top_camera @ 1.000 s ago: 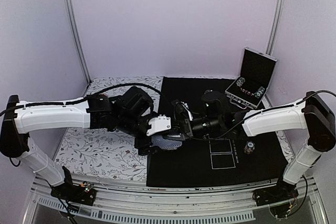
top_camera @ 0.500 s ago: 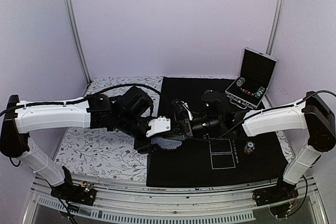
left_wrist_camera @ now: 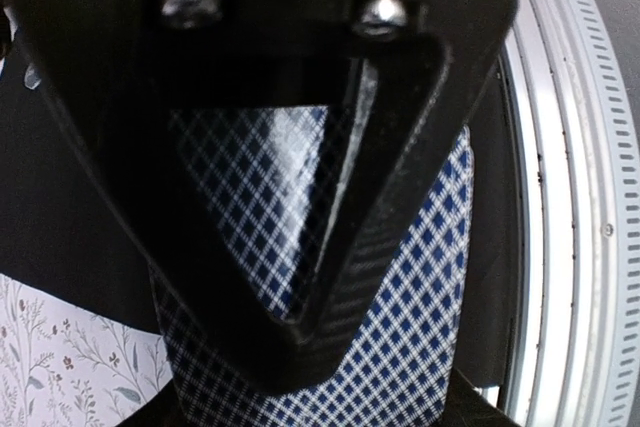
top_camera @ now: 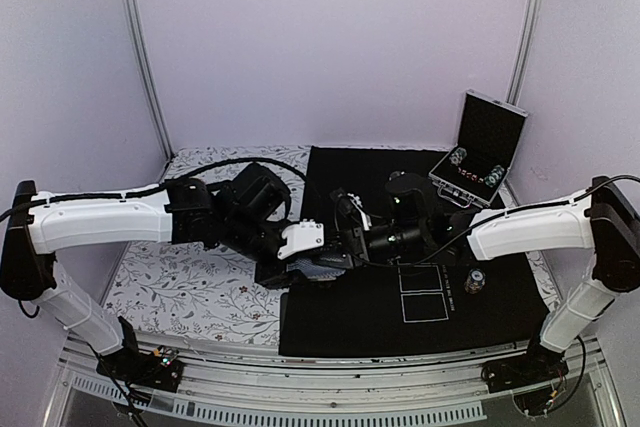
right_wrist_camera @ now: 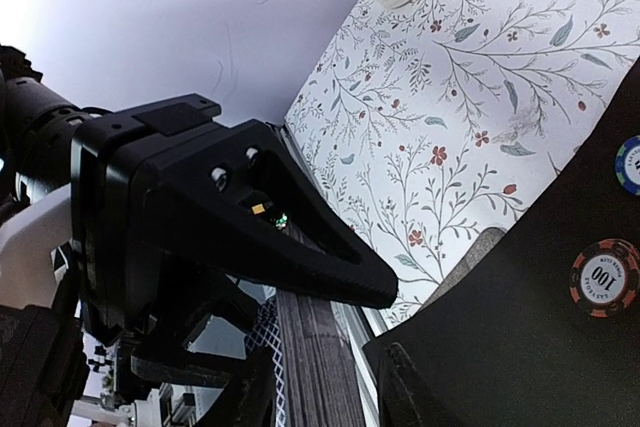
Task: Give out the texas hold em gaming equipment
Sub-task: Pick up the poker card from the face-down deck piles.
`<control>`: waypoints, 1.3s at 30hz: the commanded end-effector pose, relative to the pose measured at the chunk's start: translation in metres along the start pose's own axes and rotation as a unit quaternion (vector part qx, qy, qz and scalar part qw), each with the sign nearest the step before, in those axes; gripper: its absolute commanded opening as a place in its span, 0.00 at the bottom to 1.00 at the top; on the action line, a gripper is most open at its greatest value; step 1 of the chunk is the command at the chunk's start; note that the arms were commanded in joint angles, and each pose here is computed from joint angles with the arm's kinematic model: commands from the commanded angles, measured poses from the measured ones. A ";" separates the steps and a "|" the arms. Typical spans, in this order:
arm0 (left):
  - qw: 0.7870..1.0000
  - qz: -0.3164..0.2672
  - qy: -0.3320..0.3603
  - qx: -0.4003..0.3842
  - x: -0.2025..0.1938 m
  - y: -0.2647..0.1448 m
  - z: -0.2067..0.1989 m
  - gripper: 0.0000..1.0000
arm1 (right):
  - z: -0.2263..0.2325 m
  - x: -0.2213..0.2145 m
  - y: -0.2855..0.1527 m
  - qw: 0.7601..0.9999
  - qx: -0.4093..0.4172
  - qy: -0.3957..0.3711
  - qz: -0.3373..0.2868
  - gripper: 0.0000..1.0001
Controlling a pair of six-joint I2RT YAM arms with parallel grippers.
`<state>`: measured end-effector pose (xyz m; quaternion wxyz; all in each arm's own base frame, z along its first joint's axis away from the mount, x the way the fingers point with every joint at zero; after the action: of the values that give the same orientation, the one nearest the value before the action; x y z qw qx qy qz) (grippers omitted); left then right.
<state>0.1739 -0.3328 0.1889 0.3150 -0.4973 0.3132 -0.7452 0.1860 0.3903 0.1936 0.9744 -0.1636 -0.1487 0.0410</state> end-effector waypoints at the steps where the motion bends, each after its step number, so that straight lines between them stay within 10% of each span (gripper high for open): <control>1: 1.000 -0.012 -0.005 0.016 0.003 -0.007 0.009 0.57 | 0.002 -0.005 -0.010 1.000 -0.021 -0.009 -0.009 0.40; 12: 1.000 -0.008 -0.004 0.018 0.001 -0.007 0.008 0.57 | -0.016 -0.004 -0.028 0.994 -0.104 0.003 -0.041 0.55; 39: 1.000 0.001 -0.006 0.018 -0.004 -0.004 0.008 0.56 | 0.004 0.001 -0.042 0.992 -0.109 -0.021 -0.054 0.42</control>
<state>0.1767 -0.3316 0.1883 0.3230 -0.4940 0.3102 -0.7453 0.1874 0.3517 0.1987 0.9501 -0.2630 -0.1663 -0.0223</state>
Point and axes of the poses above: each gripper's point midway between its finger pads, its own y axis out along the fingers, its own z axis along the line the jaws close on, x = y × z, the point moved 4 cm from there along -y, back along the fingers, and after that the axes turned 15 degrees about y, right-handed, at the moved point
